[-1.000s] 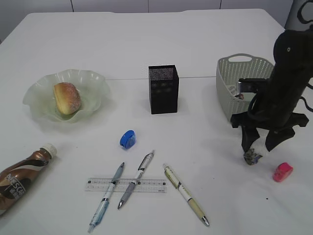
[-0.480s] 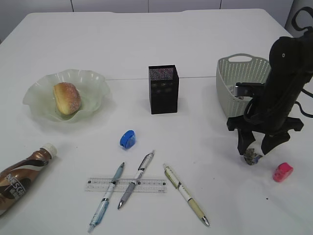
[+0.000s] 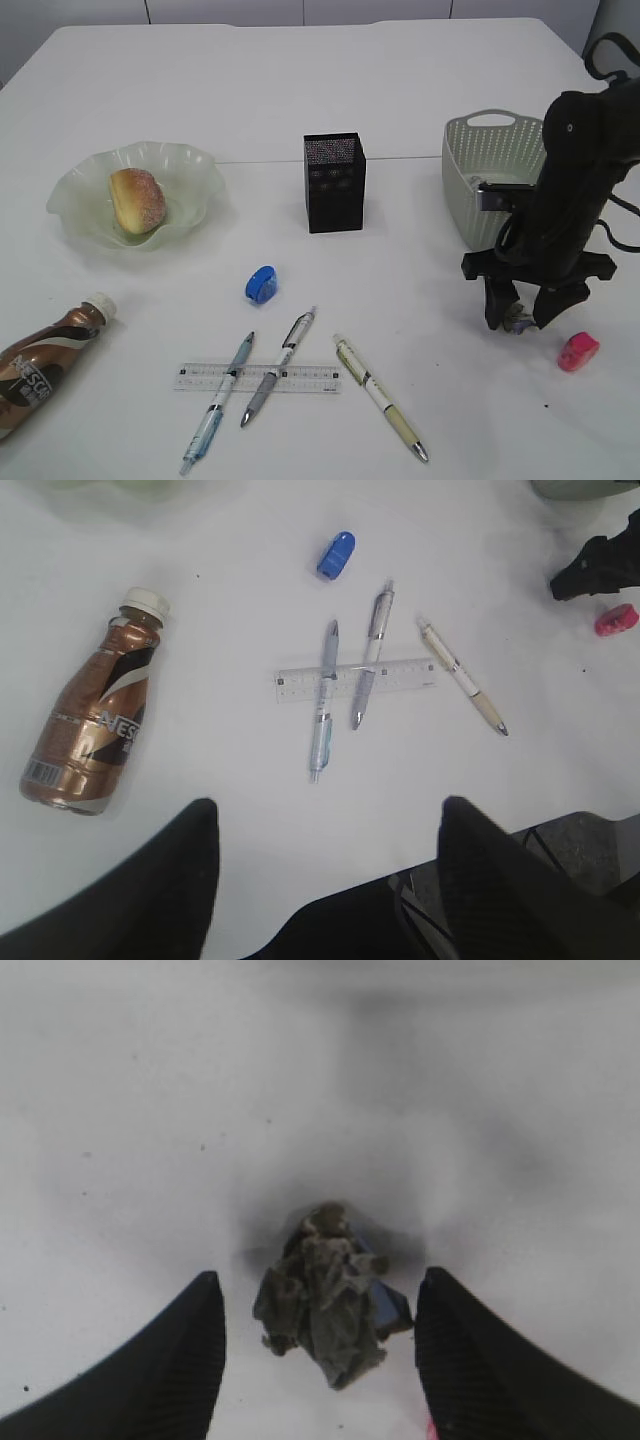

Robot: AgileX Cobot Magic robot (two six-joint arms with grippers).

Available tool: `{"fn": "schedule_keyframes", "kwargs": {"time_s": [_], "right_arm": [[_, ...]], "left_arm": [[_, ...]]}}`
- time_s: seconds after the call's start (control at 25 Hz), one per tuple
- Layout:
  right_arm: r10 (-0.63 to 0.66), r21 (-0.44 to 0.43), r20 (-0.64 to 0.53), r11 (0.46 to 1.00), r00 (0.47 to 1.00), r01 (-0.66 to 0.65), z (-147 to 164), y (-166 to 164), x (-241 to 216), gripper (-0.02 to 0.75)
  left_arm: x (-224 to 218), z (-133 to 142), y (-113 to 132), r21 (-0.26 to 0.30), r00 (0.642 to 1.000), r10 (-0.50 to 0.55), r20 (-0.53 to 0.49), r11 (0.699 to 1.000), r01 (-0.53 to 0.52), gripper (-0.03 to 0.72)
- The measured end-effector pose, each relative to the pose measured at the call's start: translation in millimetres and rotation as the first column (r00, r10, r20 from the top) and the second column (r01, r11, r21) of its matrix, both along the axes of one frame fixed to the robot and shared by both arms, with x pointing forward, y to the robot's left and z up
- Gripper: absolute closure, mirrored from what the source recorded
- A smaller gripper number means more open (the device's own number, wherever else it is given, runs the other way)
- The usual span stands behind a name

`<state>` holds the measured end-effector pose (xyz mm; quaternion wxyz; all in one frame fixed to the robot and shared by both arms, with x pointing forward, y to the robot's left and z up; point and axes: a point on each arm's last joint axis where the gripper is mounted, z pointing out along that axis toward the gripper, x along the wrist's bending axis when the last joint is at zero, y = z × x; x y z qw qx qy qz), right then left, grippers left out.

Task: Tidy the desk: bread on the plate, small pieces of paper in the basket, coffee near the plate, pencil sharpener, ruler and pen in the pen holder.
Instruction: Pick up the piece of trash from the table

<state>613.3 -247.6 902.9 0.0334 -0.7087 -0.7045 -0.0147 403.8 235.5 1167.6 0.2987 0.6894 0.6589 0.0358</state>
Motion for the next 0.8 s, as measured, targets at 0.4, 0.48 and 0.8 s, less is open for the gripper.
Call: {"fn": "schedule_keyframes", "kwargs": {"time_s": [0.4, 0.48, 0.8], "right_arm": [[0.008, -0.001, -0.014, 1.0, 1.0, -0.008, -5.5, 0.0, 0.0, 0.267], [0.009, -0.001, -0.014, 1.0, 1.0, -0.009, -5.5, 0.0, 0.0, 0.269], [0.01, -0.001, -0.014, 1.0, 1.0, -0.01, -5.5, 0.0, 0.0, 0.37]], "left_arm": [[0.1, -0.1, 0.3, 0.003, 1.0, 0.001, 0.001, 1.0, -0.001, 0.191], [0.1, -0.1, 0.3, 0.003, 1.0, 0.001, 0.001, 1.0, -0.001, 0.191], [0.1, -0.1, 0.3, 0.003, 1.0, 0.001, 0.001, 1.0, -0.001, 0.191]]}}
